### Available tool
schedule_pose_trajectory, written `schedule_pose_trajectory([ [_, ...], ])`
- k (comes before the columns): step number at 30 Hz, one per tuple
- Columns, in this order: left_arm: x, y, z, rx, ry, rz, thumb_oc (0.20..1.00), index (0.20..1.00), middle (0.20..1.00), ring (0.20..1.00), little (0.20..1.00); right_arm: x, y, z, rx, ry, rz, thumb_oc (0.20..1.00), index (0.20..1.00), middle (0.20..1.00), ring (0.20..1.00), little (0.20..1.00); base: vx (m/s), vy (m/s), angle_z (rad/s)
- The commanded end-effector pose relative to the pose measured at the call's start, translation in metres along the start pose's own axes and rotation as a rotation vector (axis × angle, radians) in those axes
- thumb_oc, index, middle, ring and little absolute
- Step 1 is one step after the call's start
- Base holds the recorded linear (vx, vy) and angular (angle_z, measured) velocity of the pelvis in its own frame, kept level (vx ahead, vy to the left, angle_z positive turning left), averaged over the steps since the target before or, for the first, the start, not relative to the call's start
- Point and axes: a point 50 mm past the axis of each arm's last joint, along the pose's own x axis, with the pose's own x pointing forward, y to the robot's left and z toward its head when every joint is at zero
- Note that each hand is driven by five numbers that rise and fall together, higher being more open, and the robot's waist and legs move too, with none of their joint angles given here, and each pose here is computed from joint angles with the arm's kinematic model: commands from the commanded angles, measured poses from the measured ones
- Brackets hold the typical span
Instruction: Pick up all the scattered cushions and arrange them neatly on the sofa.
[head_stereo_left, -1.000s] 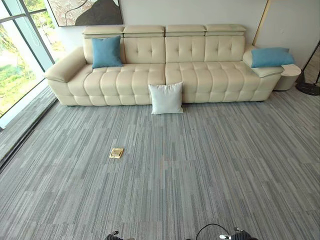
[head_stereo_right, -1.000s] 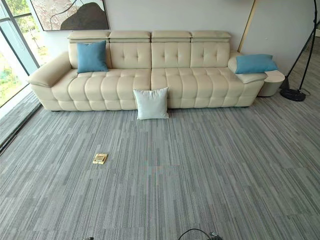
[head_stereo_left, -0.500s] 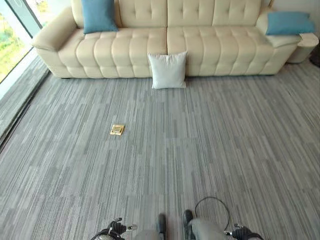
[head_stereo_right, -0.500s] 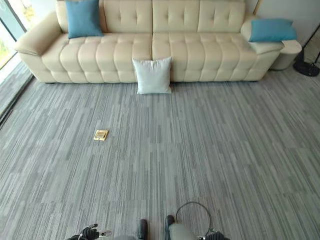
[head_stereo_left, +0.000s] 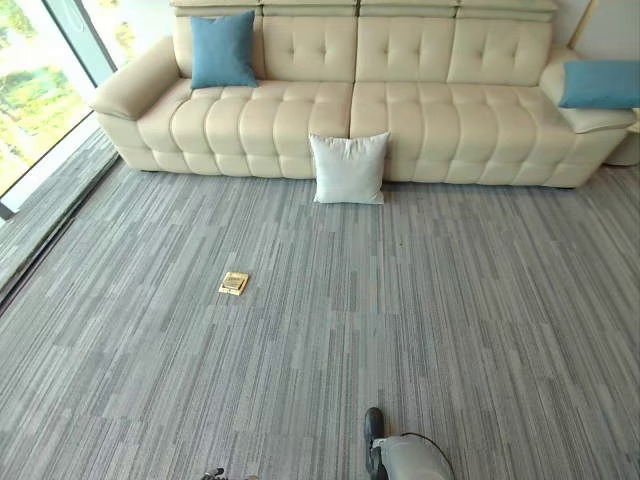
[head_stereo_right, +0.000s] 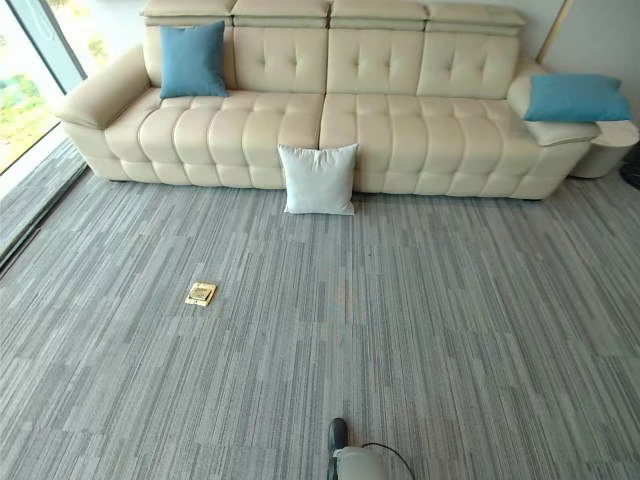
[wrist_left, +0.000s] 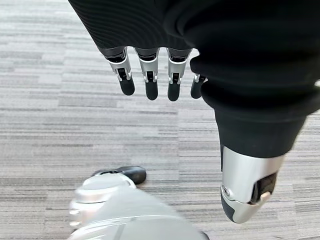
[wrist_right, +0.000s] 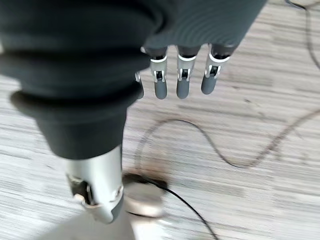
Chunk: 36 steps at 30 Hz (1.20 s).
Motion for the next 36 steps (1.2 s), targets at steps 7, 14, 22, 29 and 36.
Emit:
schedule_pose_trajectory([
  [7, 0.003, 0.022, 0.029, -0.141, -0.081, 0.075, 1.0, 1.0, 1.0, 1.0, 1.0, 0.001, -0.021, 0.044, -0.057, -0.132, -0.055, 1.0, 1.0, 1.0, 1.0, 1.0, 0.64, -0.093, -0.51],
  [14, 0.003, 0.02, 0.03, -0.092, -0.084, 0.071, 1.0, 1.0, 1.0, 1.0, 1.0, 0.0, -0.019, 0.057, -0.115, -0.183, -0.064, 1.0, 1.0, 1.0, 1.0, 1.0, 0.7, 0.142, -0.15],
  [22, 0.001, 0.027, 0.012, -0.039, -0.027, 0.08, 1.0, 1.0, 1.0, 1.0, 1.0, 0.0, -0.006, 0.049, -0.145, -0.171, -0.021, 1.0, 1.0, 1.0, 1.0, 1.0, 0.51, 0.226, -0.26],
  [29, 0.002, 0.029, 0.05, -0.029, -0.162, 0.086, 1.0, 1.0, 1.0, 1.0, 1.0, 0.0, -0.006, 0.048, -0.132, -0.165, -0.026, 1.0, 1.0, 1.0, 1.0, 1.0, 0.61, 0.126, 0.36],
  [36, 0.002, 0.025, 0.059, -0.035, -0.194, 0.086, 1.0, 1.0, 1.0, 1.0, 1.0, 0.001, -0.009, 0.036, -0.141, -0.117, -0.038, 1.0, 1.0, 1.0, 1.0, 1.0, 0.58, -0.126, 0.38],
])
